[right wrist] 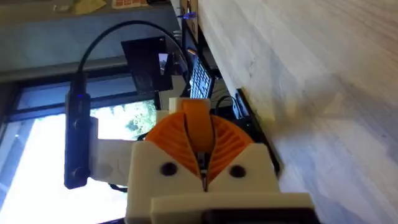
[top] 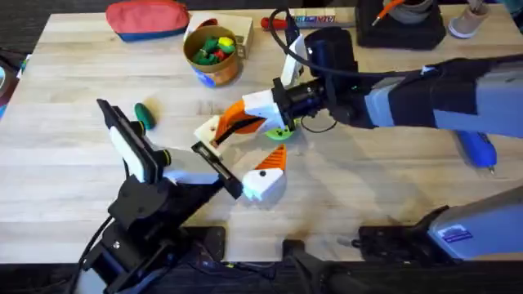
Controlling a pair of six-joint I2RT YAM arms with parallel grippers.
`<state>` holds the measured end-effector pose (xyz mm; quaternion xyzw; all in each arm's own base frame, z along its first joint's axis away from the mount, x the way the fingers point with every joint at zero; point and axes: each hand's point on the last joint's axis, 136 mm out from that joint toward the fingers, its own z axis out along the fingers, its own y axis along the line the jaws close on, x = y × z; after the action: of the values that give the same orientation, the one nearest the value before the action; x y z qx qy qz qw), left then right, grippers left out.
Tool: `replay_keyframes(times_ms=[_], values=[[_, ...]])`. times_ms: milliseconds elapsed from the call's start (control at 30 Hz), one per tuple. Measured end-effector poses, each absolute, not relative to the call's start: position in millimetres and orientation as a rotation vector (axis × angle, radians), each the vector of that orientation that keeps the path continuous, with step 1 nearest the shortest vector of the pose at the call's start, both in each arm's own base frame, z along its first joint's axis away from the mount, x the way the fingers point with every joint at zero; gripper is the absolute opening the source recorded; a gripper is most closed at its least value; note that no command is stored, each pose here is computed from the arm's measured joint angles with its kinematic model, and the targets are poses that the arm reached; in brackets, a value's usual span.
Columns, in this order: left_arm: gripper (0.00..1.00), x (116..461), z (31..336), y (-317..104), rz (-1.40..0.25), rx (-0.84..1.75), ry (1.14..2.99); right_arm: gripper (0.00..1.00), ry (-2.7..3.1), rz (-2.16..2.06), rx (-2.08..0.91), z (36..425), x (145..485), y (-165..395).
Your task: Pick up the gripper from the table and insert it into the empty holder that is missing its gripper. Then pick up a screw, insert it into the mounting hole, and use the screwdriver to tighten it. Finally, clean up the table by picking up the vegetable and placing it into the bucket.
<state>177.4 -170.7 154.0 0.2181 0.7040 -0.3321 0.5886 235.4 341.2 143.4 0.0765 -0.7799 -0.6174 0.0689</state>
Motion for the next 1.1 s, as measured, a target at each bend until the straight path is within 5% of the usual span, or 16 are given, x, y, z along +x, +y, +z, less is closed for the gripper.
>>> replay_keyframes(times_ms=[367,600,933,1100], values=[[0.987,178,154,-170,-0.771,0.502,1.642,0.004,-2.344,-1.871,0.27,145,233,342],[0.986,176,155,-172,-0.776,0.522,1.633,0.116,-2.313,-1.908,0.349,149,231,338],[0.988,166,156,-181,-0.824,0.596,1.608,0.544,-2.225,-1.955,0.465,161,221,336],[0.987,164,156,-183,-0.834,0.606,1.605,0.96,-2.224,-1.974,0.5,162,222,334]])
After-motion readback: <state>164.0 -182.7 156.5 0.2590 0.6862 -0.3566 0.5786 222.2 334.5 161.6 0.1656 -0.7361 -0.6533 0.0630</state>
